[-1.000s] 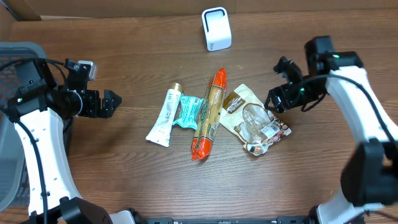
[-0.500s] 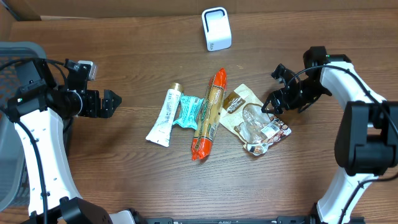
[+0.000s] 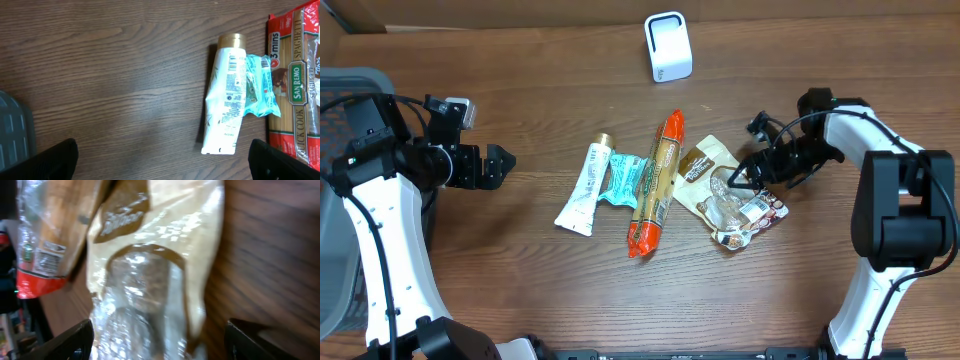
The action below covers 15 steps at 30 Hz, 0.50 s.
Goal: Scan the item barcode
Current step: 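Move the right gripper over the bread bag and grasp it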
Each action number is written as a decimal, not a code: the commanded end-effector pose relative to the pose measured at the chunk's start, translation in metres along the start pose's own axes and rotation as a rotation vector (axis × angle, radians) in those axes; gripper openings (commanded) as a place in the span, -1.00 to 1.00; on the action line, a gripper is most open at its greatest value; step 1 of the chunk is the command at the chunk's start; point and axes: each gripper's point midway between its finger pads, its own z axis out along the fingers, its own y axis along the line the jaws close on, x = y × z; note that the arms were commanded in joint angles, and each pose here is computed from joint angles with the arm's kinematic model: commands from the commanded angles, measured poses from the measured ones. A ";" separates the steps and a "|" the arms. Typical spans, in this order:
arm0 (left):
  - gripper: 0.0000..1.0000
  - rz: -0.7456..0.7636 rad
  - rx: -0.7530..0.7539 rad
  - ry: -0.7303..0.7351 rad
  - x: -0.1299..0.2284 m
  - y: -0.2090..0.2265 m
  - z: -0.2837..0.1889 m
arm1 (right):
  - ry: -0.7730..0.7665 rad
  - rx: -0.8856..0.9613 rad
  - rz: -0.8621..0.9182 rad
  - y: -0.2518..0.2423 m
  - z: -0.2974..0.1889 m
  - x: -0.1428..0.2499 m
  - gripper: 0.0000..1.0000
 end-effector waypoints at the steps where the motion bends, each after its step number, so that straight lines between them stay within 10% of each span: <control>1: 0.99 0.018 0.020 0.002 0.000 -0.003 0.004 | 0.096 -0.040 0.025 0.004 0.033 0.029 0.68; 7: 0.99 0.018 0.020 0.002 0.000 -0.003 0.004 | 0.184 0.010 0.090 0.008 0.069 0.057 0.46; 15: 1.00 0.019 0.021 0.002 0.000 -0.003 0.004 | 0.147 0.109 0.232 -0.009 0.072 0.046 -0.45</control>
